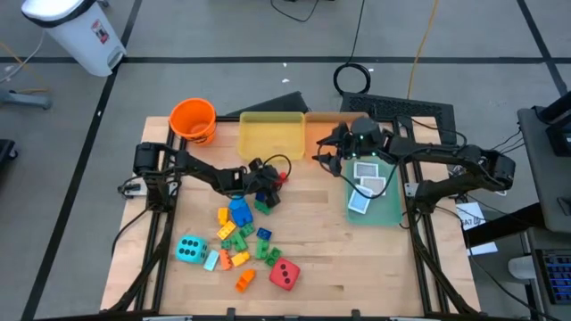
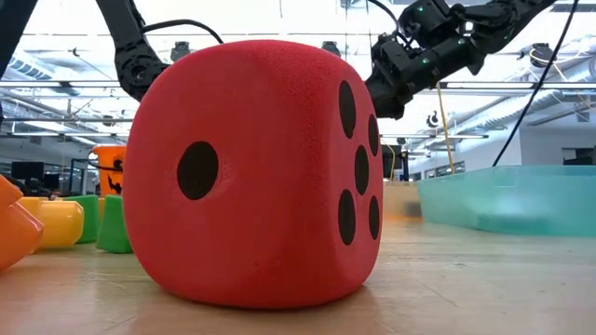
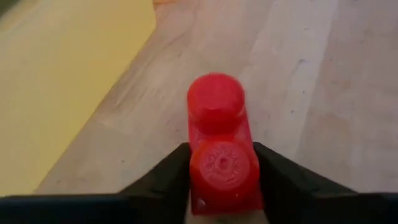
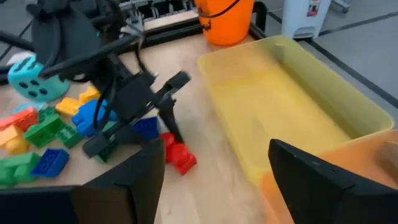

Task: Pick & Place Toys
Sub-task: Put the red game piece into the orange bin

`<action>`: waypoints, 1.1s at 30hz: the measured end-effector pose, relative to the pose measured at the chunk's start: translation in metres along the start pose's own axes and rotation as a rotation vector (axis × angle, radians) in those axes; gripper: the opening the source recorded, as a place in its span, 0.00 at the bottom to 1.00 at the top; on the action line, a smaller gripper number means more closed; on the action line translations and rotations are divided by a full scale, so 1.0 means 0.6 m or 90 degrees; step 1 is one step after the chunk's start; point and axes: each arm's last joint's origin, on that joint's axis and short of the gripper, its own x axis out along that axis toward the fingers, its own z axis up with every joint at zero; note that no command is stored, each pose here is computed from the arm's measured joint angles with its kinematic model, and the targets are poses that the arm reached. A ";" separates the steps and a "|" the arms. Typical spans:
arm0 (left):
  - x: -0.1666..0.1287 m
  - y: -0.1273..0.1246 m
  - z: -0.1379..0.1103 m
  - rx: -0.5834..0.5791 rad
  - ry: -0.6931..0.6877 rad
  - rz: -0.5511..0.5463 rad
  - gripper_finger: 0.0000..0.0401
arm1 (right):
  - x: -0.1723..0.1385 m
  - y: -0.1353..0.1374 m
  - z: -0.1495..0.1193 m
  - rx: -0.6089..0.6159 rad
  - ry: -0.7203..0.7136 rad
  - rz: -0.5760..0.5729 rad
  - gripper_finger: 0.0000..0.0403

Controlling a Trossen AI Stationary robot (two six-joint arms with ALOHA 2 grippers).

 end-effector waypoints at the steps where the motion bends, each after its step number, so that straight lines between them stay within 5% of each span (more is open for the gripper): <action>1: 0.000 -0.001 0.002 0.000 -0.002 -0.001 0.33 | 0.001 0.004 -0.001 -0.004 0.004 0.005 0.63; 8: -0.005 -0.013 0.026 0.009 -0.018 -0.081 0.34 | 0.007 0.040 -0.014 -0.073 0.048 0.053 0.63; 14: -0.040 -0.044 0.088 0.040 -0.108 -0.135 0.34 | 0.011 0.077 -0.044 -0.138 0.097 0.108 0.63; 20: -0.074 -0.076 0.142 0.097 -0.182 -0.162 0.34 | 0.015 0.100 -0.079 -0.190 0.035 0.143 0.63; 24: -0.086 -0.089 0.165 0.119 -0.210 -0.170 0.34 | 0.018 0.109 -0.084 -0.175 -0.040 0.169 0.63; 33: -0.089 -0.092 0.173 0.124 -0.213 -0.171 0.34 | 0.048 0.111 -0.101 -0.129 -0.043 0.184 0.60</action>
